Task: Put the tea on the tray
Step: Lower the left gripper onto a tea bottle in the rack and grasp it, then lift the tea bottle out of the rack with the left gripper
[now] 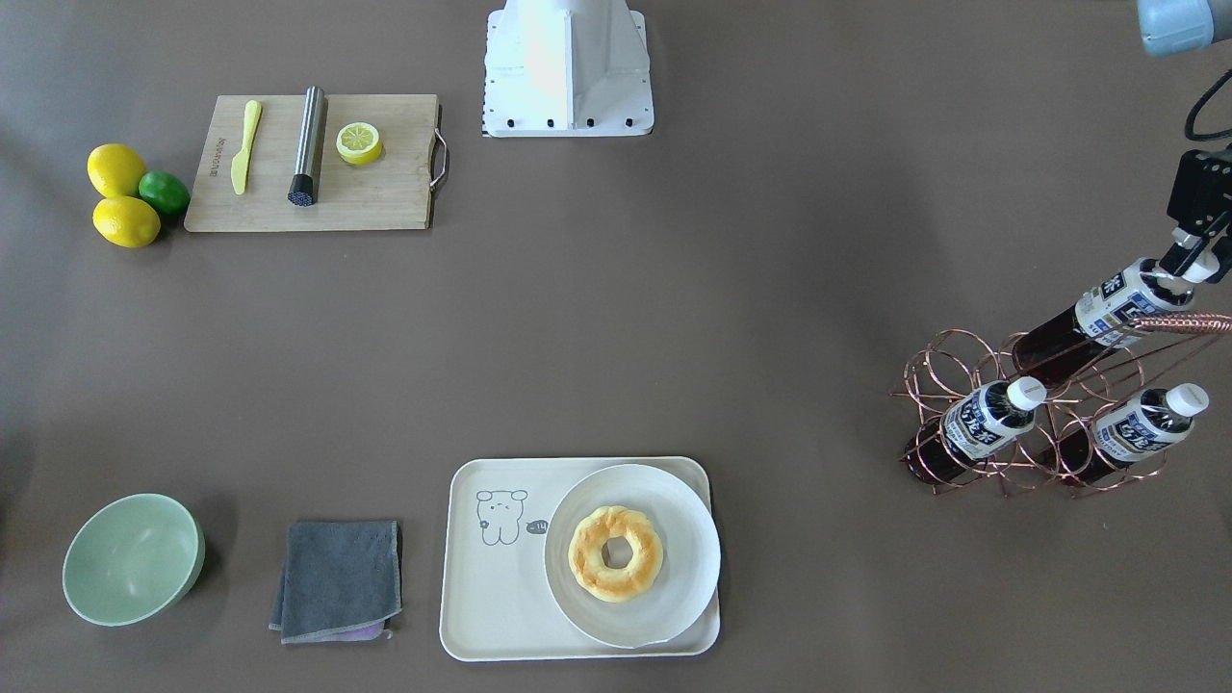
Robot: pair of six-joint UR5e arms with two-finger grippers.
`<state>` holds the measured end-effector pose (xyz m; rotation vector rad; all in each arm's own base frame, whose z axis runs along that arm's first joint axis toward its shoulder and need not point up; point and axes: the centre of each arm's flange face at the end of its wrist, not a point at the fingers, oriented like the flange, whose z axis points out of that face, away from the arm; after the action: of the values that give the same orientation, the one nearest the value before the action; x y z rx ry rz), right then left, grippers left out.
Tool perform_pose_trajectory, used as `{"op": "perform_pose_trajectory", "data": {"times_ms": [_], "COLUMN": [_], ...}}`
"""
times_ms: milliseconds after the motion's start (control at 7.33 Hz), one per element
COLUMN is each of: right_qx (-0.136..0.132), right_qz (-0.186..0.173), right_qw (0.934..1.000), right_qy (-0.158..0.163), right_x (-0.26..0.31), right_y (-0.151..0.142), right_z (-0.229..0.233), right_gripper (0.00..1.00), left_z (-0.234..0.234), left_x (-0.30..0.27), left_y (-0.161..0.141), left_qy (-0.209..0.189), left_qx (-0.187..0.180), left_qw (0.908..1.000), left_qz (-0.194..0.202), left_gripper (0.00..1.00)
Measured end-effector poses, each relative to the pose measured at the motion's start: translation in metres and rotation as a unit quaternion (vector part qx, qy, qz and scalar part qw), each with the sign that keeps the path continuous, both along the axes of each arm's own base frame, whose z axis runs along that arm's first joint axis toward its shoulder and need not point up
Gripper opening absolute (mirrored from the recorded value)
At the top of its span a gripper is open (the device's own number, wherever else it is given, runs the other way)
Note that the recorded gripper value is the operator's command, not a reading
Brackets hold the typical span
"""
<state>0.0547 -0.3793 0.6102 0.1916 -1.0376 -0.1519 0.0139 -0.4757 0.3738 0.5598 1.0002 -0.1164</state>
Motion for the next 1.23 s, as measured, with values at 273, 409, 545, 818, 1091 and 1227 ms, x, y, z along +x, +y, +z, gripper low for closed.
{"op": "perform_pose_trajectory", "data": {"times_ms": [273,409,545,818,1091,1227], "right_qx": [0.001,0.002,0.003,0.010,0.017,0.017], "right_qz": [0.000,-0.001,-0.001,-0.001,-0.002,-0.002], "right_qw": [1.0000,1.0000,1.0000,0.9999,0.9999,0.9998], "right_qy": [-0.003,-0.004,-0.004,-0.003,-0.003,-0.003], "right_x": [0.000,0.000,-0.001,-0.001,-0.001,-0.002], "right_y": [0.000,-0.001,-0.001,-0.002,-0.002,-0.002], "right_z": [-0.001,-0.002,-0.003,-0.004,-0.005,-0.005], "right_gripper": [1.00,1.00,1.00,1.00,0.99,0.99], "left_z": [-0.026,-0.050,-0.087,-0.159,-0.226,-0.256], "left_x": [0.022,0.043,0.068,0.129,0.211,0.256], "left_y": [0.027,0.040,0.046,0.056,0.073,0.087], "left_qy": [0.007,0.005,0.004,0.015,0.003,-0.021], "left_qx": [-0.002,-0.023,-0.040,-0.077,-0.106,-0.108], "left_qw": [0.9996,0.9990,0.9983,0.9960,0.9939,0.9937], "left_qz": [0.026,0.038,0.043,0.042,0.031,0.021], "left_gripper": [0.00,0.00,0.00,0.00,0.00,0.00]}}
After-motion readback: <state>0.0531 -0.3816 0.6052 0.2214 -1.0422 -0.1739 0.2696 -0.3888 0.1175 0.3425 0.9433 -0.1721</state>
